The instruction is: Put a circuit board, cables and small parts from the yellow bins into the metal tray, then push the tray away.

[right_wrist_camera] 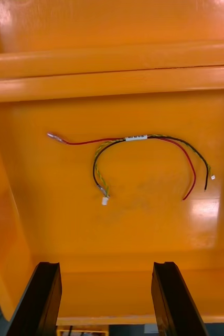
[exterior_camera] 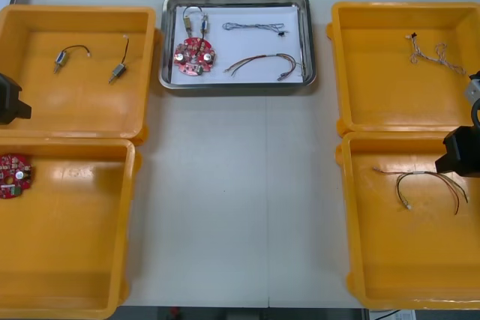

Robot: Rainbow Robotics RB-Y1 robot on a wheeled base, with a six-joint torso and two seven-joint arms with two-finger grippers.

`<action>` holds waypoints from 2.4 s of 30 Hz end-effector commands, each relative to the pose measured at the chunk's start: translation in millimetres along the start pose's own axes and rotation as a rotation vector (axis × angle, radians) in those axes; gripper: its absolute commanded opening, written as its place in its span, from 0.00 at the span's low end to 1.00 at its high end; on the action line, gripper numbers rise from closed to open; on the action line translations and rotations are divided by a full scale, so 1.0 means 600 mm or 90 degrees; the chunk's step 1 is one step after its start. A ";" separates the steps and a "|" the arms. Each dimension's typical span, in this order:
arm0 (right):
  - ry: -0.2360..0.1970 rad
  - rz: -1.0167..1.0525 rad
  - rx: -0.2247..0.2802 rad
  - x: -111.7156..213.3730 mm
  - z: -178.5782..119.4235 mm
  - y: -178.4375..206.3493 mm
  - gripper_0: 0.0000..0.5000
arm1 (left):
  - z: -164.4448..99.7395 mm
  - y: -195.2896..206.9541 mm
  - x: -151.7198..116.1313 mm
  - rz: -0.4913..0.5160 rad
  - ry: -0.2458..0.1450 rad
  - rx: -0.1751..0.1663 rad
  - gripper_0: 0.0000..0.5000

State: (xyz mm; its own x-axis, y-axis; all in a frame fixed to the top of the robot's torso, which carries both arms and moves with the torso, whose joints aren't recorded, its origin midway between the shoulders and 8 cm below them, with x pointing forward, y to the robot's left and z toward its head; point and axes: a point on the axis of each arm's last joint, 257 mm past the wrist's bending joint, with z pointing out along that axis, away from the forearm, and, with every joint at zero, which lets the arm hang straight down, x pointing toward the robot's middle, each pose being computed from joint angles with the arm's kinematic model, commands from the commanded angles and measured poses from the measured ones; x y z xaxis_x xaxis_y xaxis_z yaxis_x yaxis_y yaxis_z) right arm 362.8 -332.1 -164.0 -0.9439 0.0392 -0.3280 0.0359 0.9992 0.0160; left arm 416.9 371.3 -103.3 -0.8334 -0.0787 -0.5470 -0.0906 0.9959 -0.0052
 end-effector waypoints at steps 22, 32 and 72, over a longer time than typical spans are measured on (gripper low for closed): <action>-0.055 0.033 0.006 -0.025 0.034 -0.076 1.00 | -0.006 0.003 0.006 -0.010 0.002 -0.013 1.00; -0.074 0.004 -0.015 -0.035 0.036 -0.056 1.00 | -0.006 0.003 0.006 -0.010 0.002 -0.013 1.00; -0.074 0.004 -0.015 -0.035 0.036 -0.056 1.00 | -0.006 0.003 0.006 -0.010 0.002 -0.013 1.00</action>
State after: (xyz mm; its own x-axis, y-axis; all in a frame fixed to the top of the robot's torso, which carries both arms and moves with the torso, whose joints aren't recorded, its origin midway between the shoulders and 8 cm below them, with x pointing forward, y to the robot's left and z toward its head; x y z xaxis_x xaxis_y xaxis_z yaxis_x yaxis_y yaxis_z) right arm 386.5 -365.4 -184.3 -0.9088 0.0746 -0.4106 0.0620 0.9971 0.0439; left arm 416.9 371.3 -103.3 -0.8334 -0.0786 -0.5470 -0.0906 0.9959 -0.0052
